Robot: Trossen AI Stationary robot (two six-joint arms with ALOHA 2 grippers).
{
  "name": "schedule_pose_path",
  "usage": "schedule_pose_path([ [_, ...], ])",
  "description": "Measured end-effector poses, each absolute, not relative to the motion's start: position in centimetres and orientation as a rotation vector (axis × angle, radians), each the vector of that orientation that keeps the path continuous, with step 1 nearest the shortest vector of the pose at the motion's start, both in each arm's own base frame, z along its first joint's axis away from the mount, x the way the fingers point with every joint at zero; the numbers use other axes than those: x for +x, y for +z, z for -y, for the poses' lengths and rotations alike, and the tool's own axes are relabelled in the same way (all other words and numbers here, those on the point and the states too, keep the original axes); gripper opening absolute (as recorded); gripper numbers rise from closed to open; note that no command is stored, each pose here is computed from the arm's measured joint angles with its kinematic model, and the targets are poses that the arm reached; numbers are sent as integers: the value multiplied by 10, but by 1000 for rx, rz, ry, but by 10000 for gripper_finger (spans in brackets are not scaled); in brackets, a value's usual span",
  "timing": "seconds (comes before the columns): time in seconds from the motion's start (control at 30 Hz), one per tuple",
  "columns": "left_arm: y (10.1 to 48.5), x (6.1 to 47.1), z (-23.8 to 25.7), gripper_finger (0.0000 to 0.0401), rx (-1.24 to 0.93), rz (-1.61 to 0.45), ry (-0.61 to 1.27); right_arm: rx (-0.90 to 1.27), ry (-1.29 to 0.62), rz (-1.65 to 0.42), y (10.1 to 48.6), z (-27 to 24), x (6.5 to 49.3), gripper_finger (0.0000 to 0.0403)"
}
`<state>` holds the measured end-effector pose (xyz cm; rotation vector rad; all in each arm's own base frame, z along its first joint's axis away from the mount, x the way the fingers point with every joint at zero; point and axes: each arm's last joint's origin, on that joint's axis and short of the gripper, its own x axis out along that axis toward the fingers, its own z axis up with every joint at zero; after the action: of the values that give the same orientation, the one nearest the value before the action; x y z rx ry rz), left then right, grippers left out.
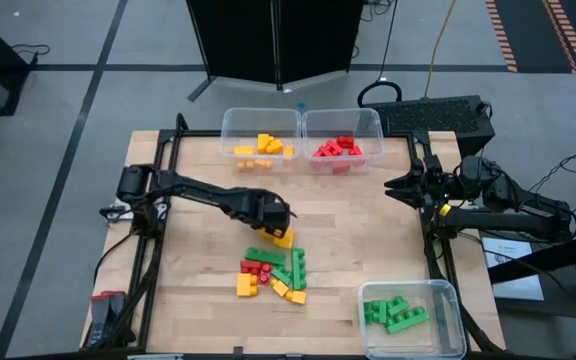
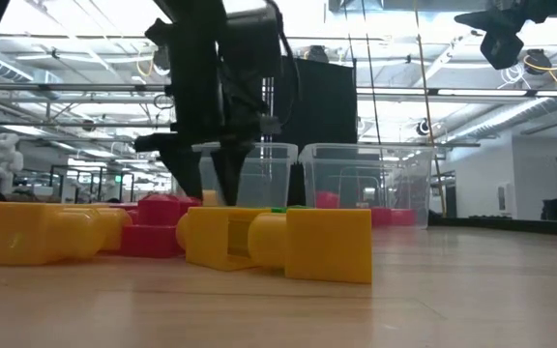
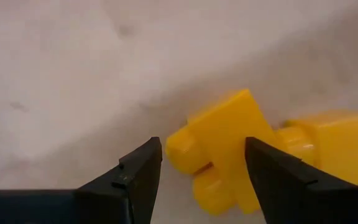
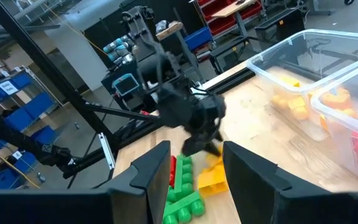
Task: Sort blocks
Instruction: Put the yellow game piece into the top left transparent bin
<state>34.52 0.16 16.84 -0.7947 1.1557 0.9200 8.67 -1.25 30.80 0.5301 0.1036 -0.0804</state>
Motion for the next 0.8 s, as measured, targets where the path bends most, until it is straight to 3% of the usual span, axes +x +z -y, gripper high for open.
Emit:
schedule_pose_path([
  [0.13, 169, 344, -24, 219, -767, -1142, 959, 531, -82, -111, 307, 12, 87, 144],
  [0.43, 191, 348, -44, 219, -601, -1288, 760, 533, -80, -115, 307, 12, 87, 144],
  [0.63, 215, 351, -46, 219, -793, -1290, 821, 534, -78, -122, 306, 12, 87, 144],
  [0.8, 216, 354, -39, 219, -818, -1256, 848, 508, -76, -123, 306, 12, 87, 144],
])
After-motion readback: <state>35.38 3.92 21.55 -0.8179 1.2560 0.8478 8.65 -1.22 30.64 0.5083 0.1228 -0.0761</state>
